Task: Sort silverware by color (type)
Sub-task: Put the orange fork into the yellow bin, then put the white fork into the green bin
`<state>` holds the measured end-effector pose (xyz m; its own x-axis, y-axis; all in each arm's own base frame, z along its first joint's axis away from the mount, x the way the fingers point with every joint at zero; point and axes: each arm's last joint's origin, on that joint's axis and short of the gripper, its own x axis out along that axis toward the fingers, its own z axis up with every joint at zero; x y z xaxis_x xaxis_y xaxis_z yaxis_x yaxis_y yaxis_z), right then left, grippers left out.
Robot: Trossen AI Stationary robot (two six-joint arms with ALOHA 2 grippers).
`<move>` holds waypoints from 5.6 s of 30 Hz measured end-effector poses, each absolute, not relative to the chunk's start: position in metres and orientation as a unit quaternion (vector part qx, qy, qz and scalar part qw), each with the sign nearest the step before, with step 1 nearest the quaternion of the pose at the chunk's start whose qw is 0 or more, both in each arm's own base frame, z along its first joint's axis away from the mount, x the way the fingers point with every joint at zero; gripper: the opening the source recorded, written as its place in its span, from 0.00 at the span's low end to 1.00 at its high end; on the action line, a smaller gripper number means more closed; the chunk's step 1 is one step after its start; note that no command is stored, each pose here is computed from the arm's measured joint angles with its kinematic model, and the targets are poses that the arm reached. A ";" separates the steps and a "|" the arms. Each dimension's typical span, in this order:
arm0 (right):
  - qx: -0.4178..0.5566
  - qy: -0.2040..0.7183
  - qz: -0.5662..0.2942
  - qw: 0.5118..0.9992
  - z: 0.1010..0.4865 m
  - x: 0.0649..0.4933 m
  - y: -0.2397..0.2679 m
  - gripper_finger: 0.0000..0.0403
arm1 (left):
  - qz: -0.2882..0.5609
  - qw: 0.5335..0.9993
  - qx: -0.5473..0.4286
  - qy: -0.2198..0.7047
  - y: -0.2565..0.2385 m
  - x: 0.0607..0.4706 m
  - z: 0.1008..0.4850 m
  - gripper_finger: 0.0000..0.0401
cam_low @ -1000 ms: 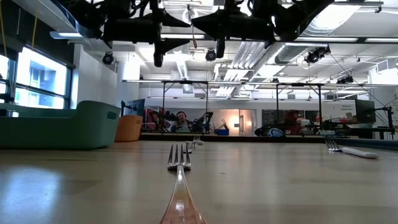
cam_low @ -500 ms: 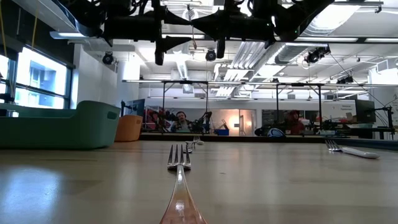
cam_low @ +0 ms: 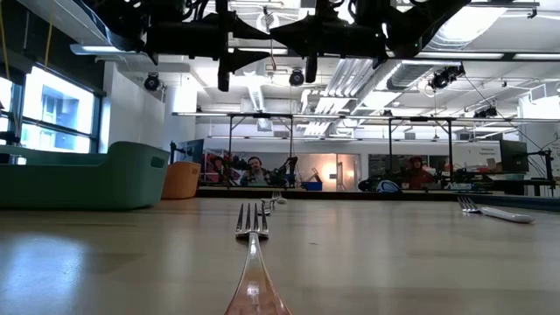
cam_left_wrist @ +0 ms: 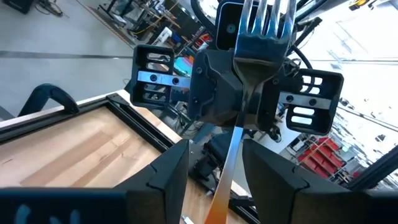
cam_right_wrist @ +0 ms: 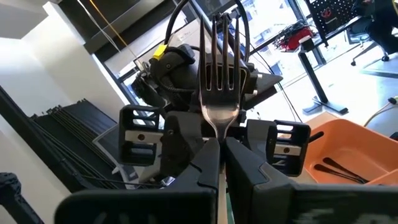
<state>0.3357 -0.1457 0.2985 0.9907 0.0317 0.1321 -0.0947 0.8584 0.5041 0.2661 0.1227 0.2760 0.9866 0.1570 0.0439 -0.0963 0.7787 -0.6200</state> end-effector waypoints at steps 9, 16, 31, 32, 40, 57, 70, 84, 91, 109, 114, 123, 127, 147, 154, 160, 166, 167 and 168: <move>0.264 -0.059 0.033 0.962 0.298 0.336 -0.146 0.00 | 0.063 0.943 -0.322 -0.045 0.122 0.266 0.276 0.37; 0.264 -0.059 0.033 0.962 0.298 0.336 -0.146 0.00 | 0.060 0.944 -0.323 -0.044 0.122 0.266 0.276 0.40; 0.265 -0.059 0.032 0.962 0.298 0.336 -0.146 0.00 | 0.050 0.950 -0.306 -0.029 0.126 0.286 0.284 0.34; 0.264 -0.059 0.032 0.962 0.298 0.336 -0.146 0.00 | 0.048 0.950 -0.307 -0.027 0.126 0.286 0.284 0.32; 0.265 -0.060 0.030 0.962 0.298 0.336 -0.146 0.00 | 0.031 0.953 -0.299 -0.024 0.128 0.283 0.286 0.03; 0.262 -0.024 0.003 0.965 0.301 0.324 -0.153 0.10 | 0.061 0.949 -0.304 0.056 0.129 0.247 0.297 0.01; 0.180 0.079 -0.051 0.979 0.300 0.289 -0.173 0.01 | 0.021 0.928 -0.273 0.253 0.052 0.198 0.331 0.00; 0.165 0.132 -0.006 0.977 0.290 0.285 -0.171 0.00 | -0.044 0.829 -0.272 0.486 -0.063 0.179 0.327 0.00; 0.152 0.168 -0.002 0.974 0.282 0.282 -0.170 0.00 | -0.071 0.778 -0.247 0.573 -0.128 0.182 0.300 0.00; 0.148 0.167 -0.046 0.974 0.282 0.278 -0.179 0.00 | -0.111 0.719 -0.134 0.673 -0.208 0.171 0.218 0.01; 0.156 0.166 -0.049 0.972 0.282 0.278 -0.179 0.00 | -0.132 0.711 -0.140 0.677 -0.209 0.169 0.196 0.00; 0.164 0.166 -0.051 0.971 0.282 0.278 -0.179 0.00 | -0.156 0.709 -0.106 0.679 -0.204 0.163 0.183 0.05; 0.156 0.166 -0.053 0.972 0.282 0.278 -0.179 0.00 | -0.167 0.698 -0.113 0.687 -0.205 0.163 0.184 0.12; 0.151 0.168 -0.071 0.972 0.282 0.278 -0.180 0.00 | -0.047 0.796 -0.306 0.521 -0.144 0.135 0.296 0.00; 0.172 0.167 -0.083 0.967 0.282 0.279 -0.179 0.00 | 0.060 0.885 -0.308 0.343 -0.075 0.126 0.328 0.00; 0.179 0.170 -0.103 0.964 0.282 0.286 -0.168 0.00 | 0.104 0.928 -0.261 0.244 -0.031 0.127 0.346 0.00; 0.170 0.175 -0.123 0.962 0.281 0.296 -0.153 0.00 | 0.046 0.948 -0.244 0.199 -0.004 0.144 0.353 0.00; 0.176 0.175 -0.124 0.961 0.281 0.297 -0.151 0.00 | 0.024 0.951 -0.247 0.186 0.000 0.147 0.352 0.00; 0.180 0.174 -0.127 0.960 0.281 0.297 -0.150 0.00 | 0.004 0.953 -0.250 0.173 0.003 0.151 0.348 0.00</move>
